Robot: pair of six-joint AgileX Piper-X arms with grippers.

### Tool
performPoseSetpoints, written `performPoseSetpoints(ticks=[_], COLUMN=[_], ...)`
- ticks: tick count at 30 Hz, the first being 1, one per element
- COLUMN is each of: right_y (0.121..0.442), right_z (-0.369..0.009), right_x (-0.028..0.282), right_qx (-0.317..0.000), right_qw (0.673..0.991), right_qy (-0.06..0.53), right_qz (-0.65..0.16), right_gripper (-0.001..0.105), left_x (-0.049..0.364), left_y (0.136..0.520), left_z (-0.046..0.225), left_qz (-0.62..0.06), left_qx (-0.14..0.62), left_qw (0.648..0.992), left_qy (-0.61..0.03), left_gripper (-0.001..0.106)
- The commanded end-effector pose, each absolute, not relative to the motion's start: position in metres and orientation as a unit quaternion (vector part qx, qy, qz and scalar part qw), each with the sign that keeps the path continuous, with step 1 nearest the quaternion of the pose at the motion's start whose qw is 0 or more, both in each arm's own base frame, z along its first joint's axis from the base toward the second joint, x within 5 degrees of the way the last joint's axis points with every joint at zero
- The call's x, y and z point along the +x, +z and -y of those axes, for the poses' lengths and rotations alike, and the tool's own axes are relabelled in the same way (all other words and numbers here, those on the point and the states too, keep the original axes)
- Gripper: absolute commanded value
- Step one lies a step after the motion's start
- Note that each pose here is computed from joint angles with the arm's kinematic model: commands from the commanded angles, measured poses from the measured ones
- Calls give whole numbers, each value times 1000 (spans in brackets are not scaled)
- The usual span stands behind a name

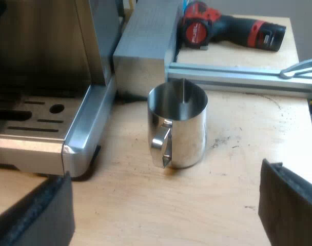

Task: Put the handle in the coffee machine

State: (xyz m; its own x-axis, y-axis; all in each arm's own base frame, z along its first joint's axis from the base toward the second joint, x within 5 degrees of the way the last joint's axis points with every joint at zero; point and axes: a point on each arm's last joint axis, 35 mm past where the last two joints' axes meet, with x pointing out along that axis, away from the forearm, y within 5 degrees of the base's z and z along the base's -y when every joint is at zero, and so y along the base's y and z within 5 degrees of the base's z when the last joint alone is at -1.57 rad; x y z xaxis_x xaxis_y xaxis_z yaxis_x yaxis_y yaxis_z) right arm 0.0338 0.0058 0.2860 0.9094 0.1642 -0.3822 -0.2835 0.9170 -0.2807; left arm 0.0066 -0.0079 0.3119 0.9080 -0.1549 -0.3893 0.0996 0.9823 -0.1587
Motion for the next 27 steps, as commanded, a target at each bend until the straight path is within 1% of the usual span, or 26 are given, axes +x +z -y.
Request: performPoseSetpoints(ticks=[1, 4, 8, 17, 22, 27], right_y=[267, 253, 244, 242, 242, 242], right_z=[-6, -6, -6, -6, -6, -6], right_x=[43, 45, 46, 47, 48, 48], right_qx=[-165, -162, -159, -160, -160, -160], right_qw=[957, 951, 945, 946, 946, 946], right_qy=[124, 128, 132, 130, 129, 129], right_qz=[-205, -230, -254, -251, -251, -251], right_gripper=[75, 75, 75, 75, 75, 75], left_x=[14, 17, 21, 20, 26, 28], left_y=[305, 299, 291, 291, 292, 292], left_z=[7, 7, 6, 7, 6, 6], left_qz=[-216, -226, -239, -239, -216, -212], left_qx=[-76, -77, -80, -79, -74, -75], left_qw=[972, 969, 966, 966, 971, 972], left_qy=[-60, -59, -60, -63, -65, -71], left_gripper=[82, 82, 82, 82, 82, 82])
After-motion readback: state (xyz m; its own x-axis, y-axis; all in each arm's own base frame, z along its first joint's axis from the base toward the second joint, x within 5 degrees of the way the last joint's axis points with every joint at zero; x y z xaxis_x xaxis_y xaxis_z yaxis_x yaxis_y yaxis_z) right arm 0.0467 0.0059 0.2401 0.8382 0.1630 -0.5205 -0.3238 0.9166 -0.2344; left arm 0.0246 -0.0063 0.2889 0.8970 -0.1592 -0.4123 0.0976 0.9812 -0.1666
